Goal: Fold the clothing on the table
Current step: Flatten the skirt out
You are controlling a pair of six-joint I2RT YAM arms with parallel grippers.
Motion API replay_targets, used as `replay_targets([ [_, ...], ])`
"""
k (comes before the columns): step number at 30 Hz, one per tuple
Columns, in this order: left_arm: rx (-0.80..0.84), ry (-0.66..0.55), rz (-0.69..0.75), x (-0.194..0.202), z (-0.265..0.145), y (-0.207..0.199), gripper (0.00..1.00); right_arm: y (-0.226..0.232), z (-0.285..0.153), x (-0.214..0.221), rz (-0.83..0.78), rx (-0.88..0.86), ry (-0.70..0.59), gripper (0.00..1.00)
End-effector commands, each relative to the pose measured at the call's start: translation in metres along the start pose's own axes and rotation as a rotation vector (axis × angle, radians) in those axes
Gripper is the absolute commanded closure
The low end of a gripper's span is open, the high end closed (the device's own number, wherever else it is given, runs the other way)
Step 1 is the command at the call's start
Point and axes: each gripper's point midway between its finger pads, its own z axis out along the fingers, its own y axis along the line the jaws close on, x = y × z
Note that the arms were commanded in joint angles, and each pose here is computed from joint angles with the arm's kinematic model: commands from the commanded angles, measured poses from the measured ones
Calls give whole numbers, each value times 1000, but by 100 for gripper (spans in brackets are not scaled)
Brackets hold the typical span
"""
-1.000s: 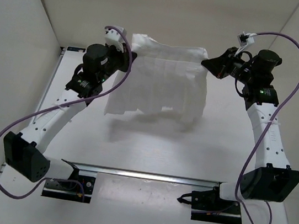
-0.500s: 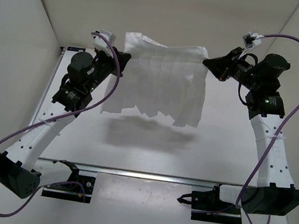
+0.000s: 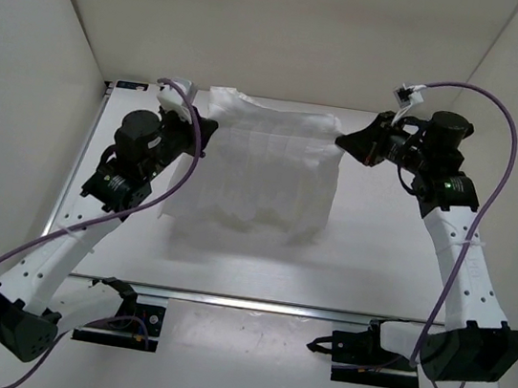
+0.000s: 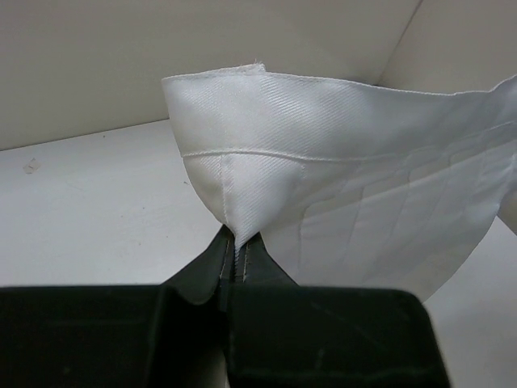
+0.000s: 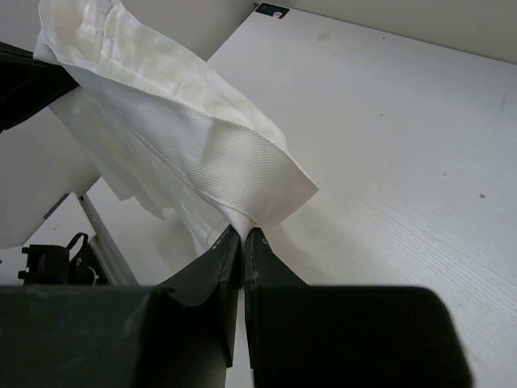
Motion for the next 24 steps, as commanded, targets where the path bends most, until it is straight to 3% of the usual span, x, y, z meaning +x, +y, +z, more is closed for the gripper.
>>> replay_targets([
  [1,-198,-90,38,-38,-43,29,100,11,-40,-43,-103,116,-121,100],
  [7,-93,-152,-41,-73,-86,3,100,75,-73,-68,-147,53,-190,100],
  [11,-120,-90,-101,-65,-81,10,100,55,-70,-46,-36,59,-138,100],
  [19,-171,207,-230,80,-14,41,100,-43,-21,57,160,168,48,100],
  [24,-218,282,-217,132,15,63,100,-94,10,90,221,176,90,100],
])
